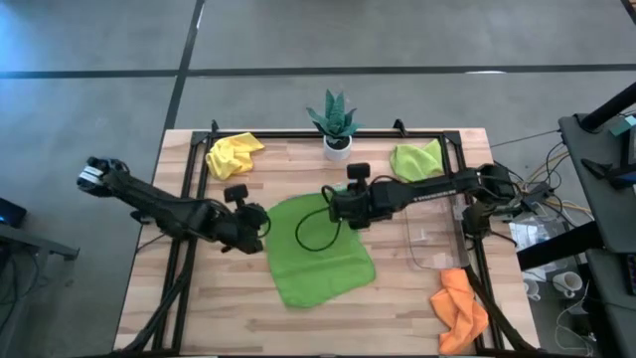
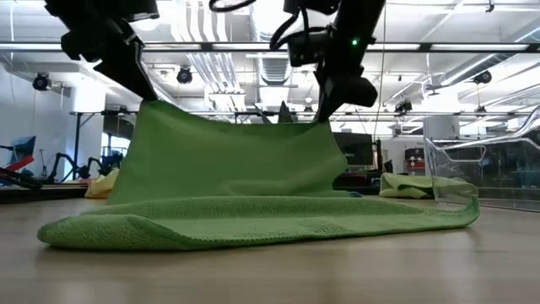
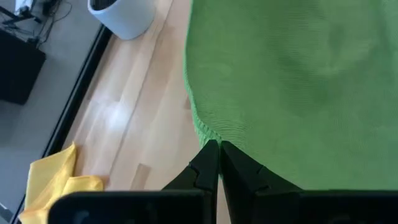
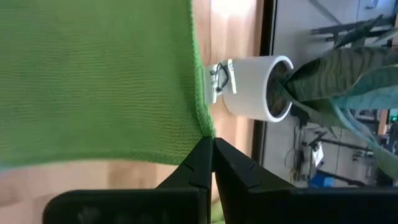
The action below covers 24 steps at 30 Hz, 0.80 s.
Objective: Fold microfiber towels
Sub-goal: Fold the green towel on the table
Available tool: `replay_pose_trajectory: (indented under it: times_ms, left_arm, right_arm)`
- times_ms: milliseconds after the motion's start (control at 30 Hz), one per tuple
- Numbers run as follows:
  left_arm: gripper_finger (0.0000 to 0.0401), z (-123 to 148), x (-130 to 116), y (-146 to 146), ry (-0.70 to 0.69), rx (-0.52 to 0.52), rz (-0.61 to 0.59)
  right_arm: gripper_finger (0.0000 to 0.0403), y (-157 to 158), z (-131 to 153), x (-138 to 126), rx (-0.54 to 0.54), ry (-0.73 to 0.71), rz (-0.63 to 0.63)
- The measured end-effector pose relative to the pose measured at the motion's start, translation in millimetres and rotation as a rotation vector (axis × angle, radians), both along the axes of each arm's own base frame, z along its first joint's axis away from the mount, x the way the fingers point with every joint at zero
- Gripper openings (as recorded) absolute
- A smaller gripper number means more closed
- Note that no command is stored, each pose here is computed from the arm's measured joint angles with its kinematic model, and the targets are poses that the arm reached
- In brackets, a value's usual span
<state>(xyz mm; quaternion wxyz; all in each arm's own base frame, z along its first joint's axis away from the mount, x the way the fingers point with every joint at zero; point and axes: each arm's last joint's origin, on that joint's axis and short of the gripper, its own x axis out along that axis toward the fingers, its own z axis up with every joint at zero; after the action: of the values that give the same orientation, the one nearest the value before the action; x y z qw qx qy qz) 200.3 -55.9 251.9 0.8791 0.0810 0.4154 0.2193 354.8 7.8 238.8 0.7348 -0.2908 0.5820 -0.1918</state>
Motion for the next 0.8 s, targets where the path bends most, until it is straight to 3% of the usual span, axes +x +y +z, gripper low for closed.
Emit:
replay_pose_trajectory:
  times_ms: [200, 400, 600, 700, 800]
  left_arm:
    - [0.0000, 10.5, -15.0, 8.2, -0.077, 0.043, 0.036]
    - [0.0000, 22.4, -23.7, 7.4, -0.153, -0.014, -0.001]
    - [0.0000, 27.5, -27.1, -21.0, -0.141, -0.234, -0.329]
    - [0.0000, 35.5, -26.1, -40.2, -0.213, -0.348, -0.494]
    - [0.0000, 49.5, -27.3, -57.1, -0.307, -0.401, -0.632]
  right_arm:
    - [0.0009, -18.3, 10.9, 11.8, -0.078, -0.036, 0.046]
    - [0.0009, -11.3, 36.7, 16.6, -0.073, -0.099, 0.064]
    - [0.0009, 43.2, 65.3, -0.5, 0.191, -0.094, 0.197]
    - [0.0009, 76.6, 76.7, -13.6, 0.346, -0.089, 0.269]
    - [0.0009, 111.1, 92.6, -27.8, 0.428, -0.112, 0.321]
